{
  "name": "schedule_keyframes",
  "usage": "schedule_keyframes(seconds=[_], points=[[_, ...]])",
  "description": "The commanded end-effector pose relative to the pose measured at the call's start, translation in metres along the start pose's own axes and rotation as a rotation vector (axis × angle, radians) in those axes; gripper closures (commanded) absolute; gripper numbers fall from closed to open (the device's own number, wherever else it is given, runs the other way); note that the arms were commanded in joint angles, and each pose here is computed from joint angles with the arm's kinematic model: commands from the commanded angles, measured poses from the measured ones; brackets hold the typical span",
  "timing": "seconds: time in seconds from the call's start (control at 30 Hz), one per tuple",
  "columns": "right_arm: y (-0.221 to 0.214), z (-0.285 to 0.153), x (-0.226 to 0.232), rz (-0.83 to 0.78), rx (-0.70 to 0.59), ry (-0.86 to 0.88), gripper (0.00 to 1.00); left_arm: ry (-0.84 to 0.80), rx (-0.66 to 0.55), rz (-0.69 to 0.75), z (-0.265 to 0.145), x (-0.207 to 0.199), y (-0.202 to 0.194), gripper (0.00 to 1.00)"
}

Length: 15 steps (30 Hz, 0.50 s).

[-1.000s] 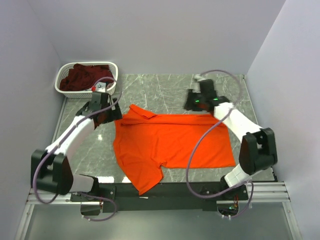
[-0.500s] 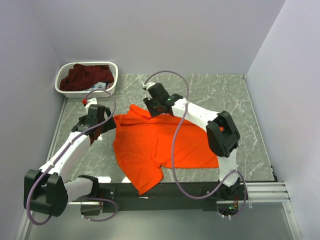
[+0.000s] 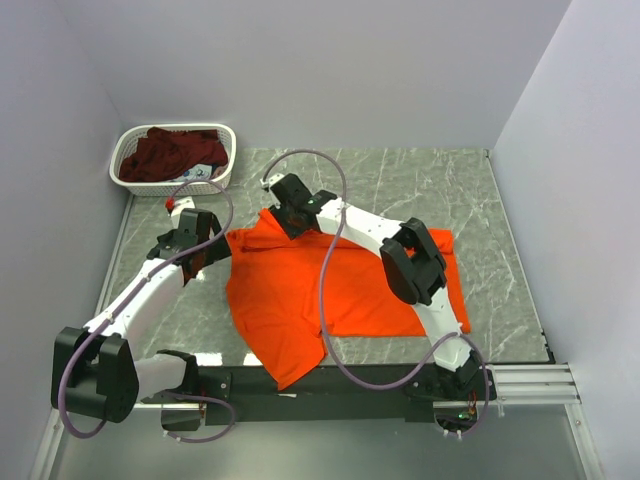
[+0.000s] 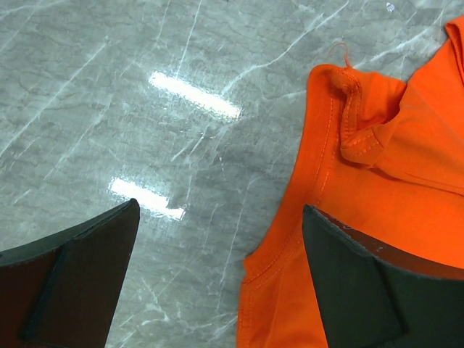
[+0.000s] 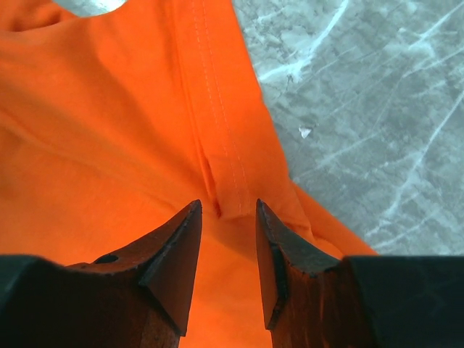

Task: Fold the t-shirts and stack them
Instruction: Fold the tshirt

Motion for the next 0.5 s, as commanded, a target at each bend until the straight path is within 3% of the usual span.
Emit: schedule_keyframes(seconds=[0.0, 0.3, 0.47], points=[[0.011, 0.002, 0.003, -0.039, -0.02, -0.022, 0.57, -0.004, -0.062, -0.041, -0.004, -0.003, 0.023, 0.01], [0.001, 0.02, 0.0, -0.066, 0.007, -0.053, 0.61, -0.003, -0.057, -0.036, -0.003, -0.003, 0.02, 0.01], [0.001, 0.022, -0.002, -0.074, 0.004, -0.068, 0.74, -0.001, -0.056, -0.034, -0.003, -0.003, 0.02, 0.01]])
Point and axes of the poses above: each gripper's point midway between its finger pads, its own z axis out along the fingers, its own x axis along the line the jaws close on, y = z × x, the point moved 3 cm from there along -z, back along the fingers, and after that the axes turned 10 degrees about z, right-handed, at the moved point
